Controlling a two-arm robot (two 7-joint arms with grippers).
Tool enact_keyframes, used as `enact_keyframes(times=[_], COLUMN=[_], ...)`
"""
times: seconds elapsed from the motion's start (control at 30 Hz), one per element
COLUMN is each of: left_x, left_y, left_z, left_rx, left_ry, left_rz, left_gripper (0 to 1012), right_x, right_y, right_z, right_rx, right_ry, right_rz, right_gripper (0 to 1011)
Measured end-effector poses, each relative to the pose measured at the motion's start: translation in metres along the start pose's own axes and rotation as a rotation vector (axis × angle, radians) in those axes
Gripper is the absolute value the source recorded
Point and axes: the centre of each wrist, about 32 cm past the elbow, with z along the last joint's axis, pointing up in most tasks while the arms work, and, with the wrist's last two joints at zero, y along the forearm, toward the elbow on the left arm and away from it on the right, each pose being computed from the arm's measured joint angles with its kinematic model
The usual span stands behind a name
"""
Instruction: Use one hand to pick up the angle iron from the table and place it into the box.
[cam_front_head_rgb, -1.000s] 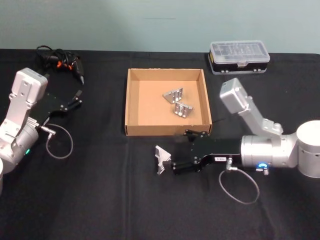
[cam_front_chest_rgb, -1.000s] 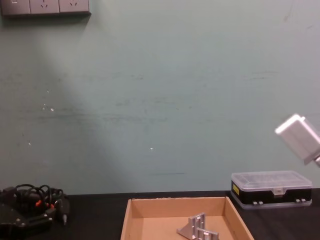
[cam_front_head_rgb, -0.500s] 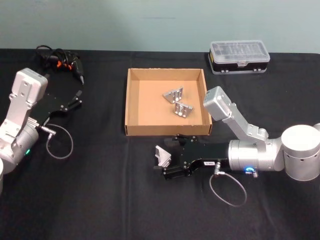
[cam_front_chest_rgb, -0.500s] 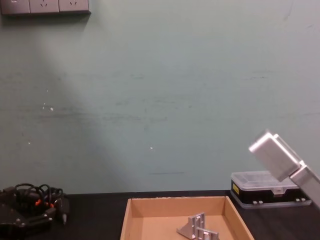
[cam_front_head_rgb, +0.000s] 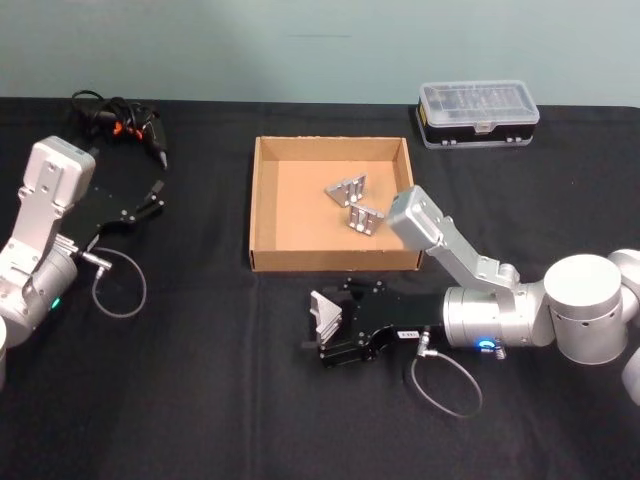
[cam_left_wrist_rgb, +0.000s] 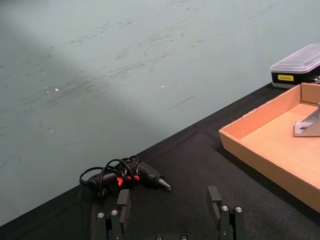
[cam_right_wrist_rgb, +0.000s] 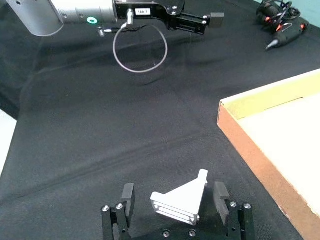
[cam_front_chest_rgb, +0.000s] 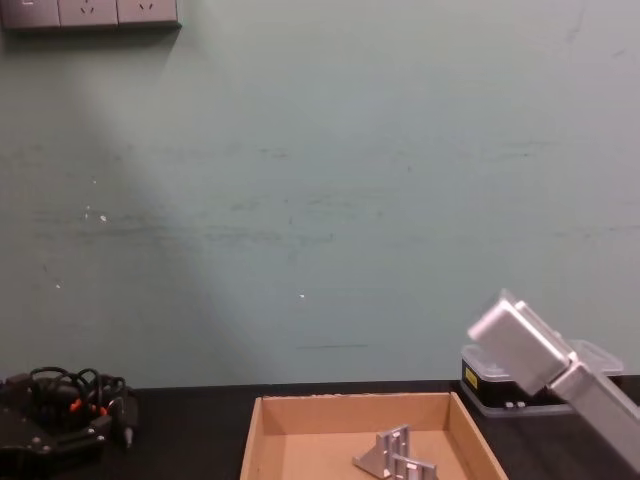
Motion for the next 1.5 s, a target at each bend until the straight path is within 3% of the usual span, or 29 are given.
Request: enact_keyframes(times=[0.33, 0.87, 1.23, 1.33, 1.47, 1.5], left_x=[0.0000, 0.0000, 0.0000, 0.0000, 0.0000, 0.0000], left_y=[0.0000, 0.0000, 0.0000, 0.0000, 0.0000, 0.0000], left_z=[0.0000, 0.0000, 0.0000, 0.0000, 0.0000, 0.0000], left_rx=[0.000, 0.000, 0.000, 0.000, 0.000, 0.000], left_ry=[0.000, 0.000, 0.000, 0.000, 0.000, 0.000], left_rz=[0.000, 0.000, 0.000, 0.000, 0.000, 0.000], left_gripper=[1000, 1000, 1000, 1000, 1000, 1000], right_x=[0.000, 0.000, 0.001, 0.002, 0.007, 0.010], right_y=[0.001, 0.000, 0.000, -0.004, -0.011, -0.015], right_z=[0.000, 0.000, 0.001, 0.004, 0.018, 0.026], right_rx=[-0.006, -0.002, 0.004, 0.032, 0.091, 0.116], right_ry=[0.001, 0.000, 0.000, -0.005, -0.008, -0.010], right_rz=[-0.001, -0.001, -0.001, -0.007, -0.009, -0.009], right_gripper=[997, 586, 577, 577, 577, 577])
